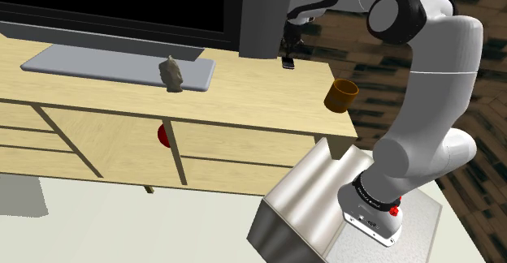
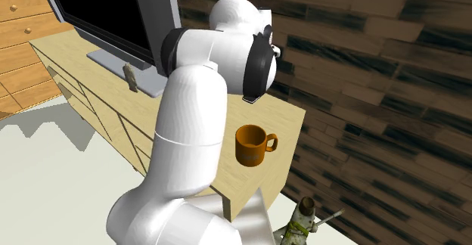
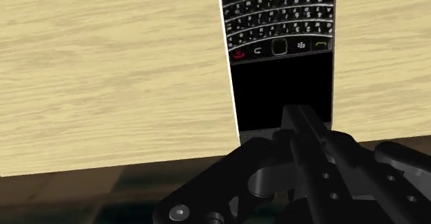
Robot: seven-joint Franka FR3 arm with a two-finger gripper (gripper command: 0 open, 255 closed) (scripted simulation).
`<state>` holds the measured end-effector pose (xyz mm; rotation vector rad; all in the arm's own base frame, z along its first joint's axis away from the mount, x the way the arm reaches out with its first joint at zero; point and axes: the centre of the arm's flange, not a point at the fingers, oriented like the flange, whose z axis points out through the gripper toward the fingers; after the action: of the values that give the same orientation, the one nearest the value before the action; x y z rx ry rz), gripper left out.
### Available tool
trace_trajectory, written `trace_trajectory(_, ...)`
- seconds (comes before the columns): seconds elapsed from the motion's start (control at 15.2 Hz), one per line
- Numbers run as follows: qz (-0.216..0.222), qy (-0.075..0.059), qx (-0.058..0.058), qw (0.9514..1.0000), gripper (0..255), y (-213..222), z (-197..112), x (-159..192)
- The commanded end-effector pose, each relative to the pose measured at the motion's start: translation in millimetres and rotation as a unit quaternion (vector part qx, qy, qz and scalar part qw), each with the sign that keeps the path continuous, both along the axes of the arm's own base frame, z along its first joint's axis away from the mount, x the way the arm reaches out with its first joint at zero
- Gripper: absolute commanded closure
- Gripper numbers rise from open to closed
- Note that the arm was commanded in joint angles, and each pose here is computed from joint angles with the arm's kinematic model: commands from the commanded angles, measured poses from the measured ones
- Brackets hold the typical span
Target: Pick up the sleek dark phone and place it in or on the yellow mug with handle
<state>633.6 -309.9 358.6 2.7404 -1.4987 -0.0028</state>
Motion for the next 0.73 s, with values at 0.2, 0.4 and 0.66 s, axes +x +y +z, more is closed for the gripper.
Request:
trace_trajectory(0.2,0.087,-0.029,-0.033,0.9953,0,28.9,8.2,-30.4)
trace_trajectory(0.4,0.157,-0.073,-0.074,0.9822,0,42.3,-2.5,-55.6)
trace_trajectory(0.66,0.157,-0.073,-0.074,0.9822,0,39.4,-23.1,-52.2)
